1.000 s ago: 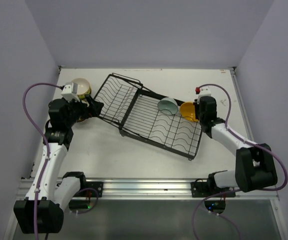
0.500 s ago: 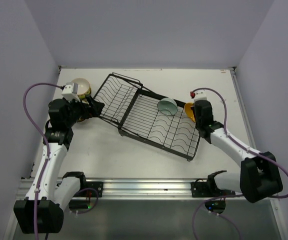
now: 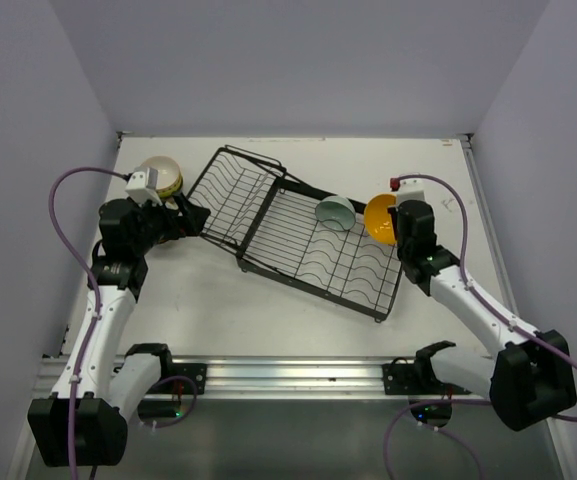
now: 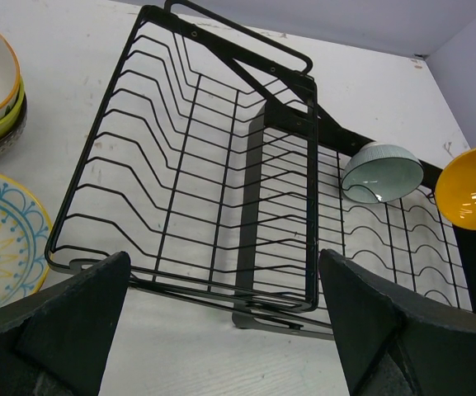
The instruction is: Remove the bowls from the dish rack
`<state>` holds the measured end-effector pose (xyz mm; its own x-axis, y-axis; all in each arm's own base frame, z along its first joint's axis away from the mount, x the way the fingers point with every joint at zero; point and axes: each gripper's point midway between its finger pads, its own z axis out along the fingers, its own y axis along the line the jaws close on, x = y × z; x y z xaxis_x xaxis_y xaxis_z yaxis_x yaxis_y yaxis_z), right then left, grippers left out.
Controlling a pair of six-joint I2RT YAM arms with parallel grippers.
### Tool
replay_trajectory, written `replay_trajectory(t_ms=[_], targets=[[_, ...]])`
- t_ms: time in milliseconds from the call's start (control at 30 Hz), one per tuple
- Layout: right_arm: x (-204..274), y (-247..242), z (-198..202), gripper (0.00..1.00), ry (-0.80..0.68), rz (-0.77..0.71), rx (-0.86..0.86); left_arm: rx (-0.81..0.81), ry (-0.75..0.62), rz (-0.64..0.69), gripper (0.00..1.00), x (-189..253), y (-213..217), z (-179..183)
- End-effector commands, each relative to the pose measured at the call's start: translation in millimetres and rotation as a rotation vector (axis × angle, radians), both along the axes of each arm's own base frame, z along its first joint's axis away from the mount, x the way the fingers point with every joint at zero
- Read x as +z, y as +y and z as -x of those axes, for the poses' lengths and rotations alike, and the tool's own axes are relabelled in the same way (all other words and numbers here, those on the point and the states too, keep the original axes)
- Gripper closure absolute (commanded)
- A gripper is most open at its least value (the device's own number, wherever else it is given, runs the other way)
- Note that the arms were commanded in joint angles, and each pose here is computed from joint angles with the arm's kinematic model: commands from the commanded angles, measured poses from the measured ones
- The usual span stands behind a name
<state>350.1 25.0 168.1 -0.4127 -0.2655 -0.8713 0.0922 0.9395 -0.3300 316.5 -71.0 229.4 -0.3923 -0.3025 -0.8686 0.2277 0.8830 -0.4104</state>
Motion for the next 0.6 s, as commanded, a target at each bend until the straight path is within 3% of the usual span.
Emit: replay_trajectory(t_ms=[0, 233, 400, 567], targets=[[28, 7, -4, 1.00, -0.114, -0.080, 0.010, -0.016, -0.036, 0.014, 0.00, 7, -3, -4], [37, 27, 6, 1.00, -0.105, -0.201, 0.091, -0.086, -0.067, 0.042, 0.00, 15, -15, -2], [86, 56, 24, 1.00, -0.257, -0.357, 0.268, -0.210, -0.124, 0.099, 0.00, 28, -36, 7], [108, 93, 29, 1.00, -0.224, -0.476, 0.418, -0.299, -0.180, 0.119, 0.00, 39, -48, 14]])
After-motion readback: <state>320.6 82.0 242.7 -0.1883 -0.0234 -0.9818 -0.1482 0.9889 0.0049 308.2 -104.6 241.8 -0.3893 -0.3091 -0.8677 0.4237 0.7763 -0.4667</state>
